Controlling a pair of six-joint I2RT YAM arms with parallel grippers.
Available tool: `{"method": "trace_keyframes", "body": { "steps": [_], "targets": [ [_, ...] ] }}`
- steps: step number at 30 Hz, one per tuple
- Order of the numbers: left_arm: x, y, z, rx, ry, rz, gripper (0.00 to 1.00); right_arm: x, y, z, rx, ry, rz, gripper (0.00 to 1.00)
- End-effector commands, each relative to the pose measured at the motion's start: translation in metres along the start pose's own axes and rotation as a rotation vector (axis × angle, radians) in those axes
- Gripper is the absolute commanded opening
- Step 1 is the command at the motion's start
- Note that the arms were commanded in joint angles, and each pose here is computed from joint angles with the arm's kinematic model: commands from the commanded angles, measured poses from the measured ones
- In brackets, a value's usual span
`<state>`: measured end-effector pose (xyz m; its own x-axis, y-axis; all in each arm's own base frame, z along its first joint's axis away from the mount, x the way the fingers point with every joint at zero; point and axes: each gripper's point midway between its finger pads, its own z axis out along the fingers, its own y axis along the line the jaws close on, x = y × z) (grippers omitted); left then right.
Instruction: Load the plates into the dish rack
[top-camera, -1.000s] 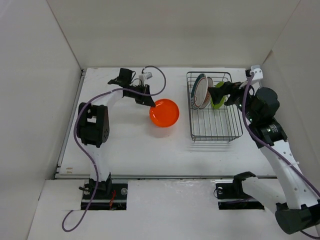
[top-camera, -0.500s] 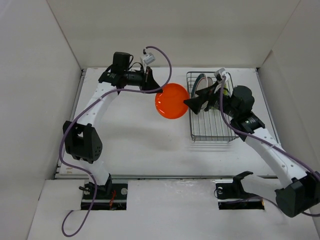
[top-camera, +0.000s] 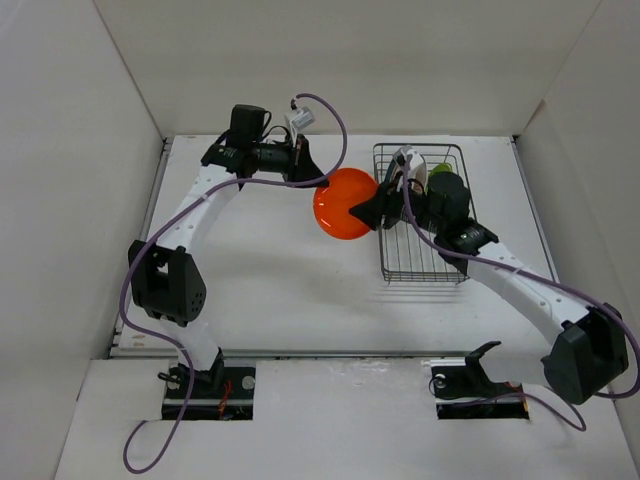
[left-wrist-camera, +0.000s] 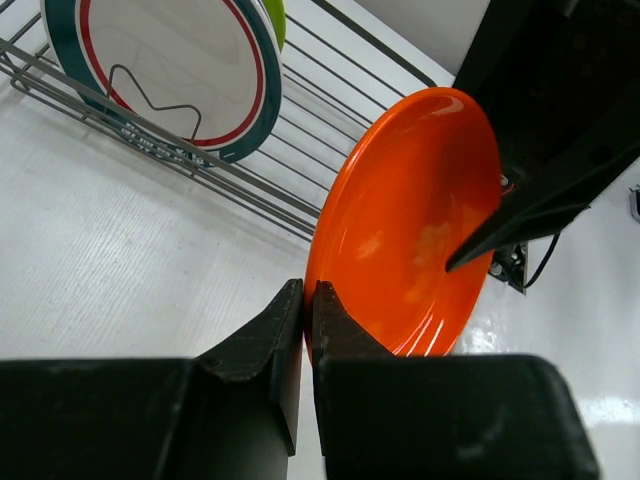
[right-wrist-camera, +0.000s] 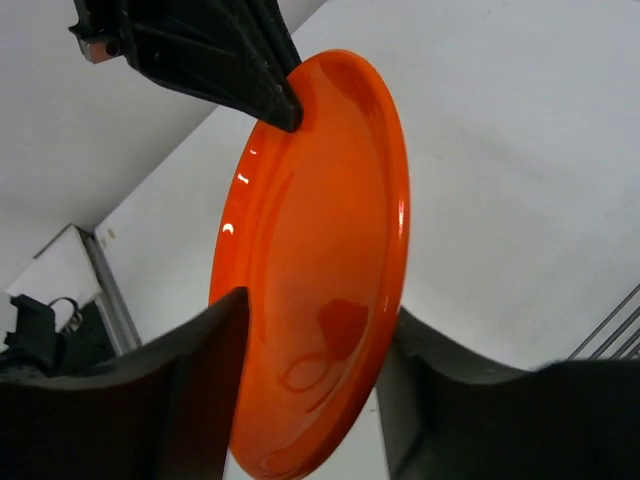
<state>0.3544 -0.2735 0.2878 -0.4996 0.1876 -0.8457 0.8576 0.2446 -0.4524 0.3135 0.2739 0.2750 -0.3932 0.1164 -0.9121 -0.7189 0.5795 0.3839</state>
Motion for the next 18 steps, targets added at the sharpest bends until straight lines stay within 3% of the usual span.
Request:
{"method": "trace_keyframes", "body": {
  "steps": [1,5,9,12,15,17,18],
  "targets": [
    [-0.016,-0.011,-0.005,0.003,-0.046,0.075,0.0,-0.049,0.023,-0.004,-0.045,-0.135,-0.058,0.49],
    [-0.007,-0.002,-0.003,-0.032,-0.04,0.064,0.0,-0.055,0.026,-0.011,-0.042,-0.157,-0.067,0.18],
    [-0.005,0.006,-0.003,-0.069,-0.04,0.064,0.0,-0.061,0.032,-0.017,-0.05,-0.175,-0.054,0.04],
    [-0.003,0.013,-0.001,-0.083,-0.031,0.05,0.0,-0.069,0.032,-0.022,-0.027,-0.206,-0.047,0.03],
    [-0.001,0.019,-0.001,-0.119,-0.025,0.041,0.52,-0.078,0.025,-0.034,0.055,-0.222,-0.032,0.01],
    [-0.001,0.021,-0.004,-0.148,-0.027,0.043,0.97,-0.092,0.004,-0.049,0.22,-0.256,-0.008,0.0],
    [0.0,0.023,-0.006,-0.176,-0.03,0.049,1.0,-0.102,0.001,-0.061,0.279,-0.283,-0.013,0.0]
  ]
}}
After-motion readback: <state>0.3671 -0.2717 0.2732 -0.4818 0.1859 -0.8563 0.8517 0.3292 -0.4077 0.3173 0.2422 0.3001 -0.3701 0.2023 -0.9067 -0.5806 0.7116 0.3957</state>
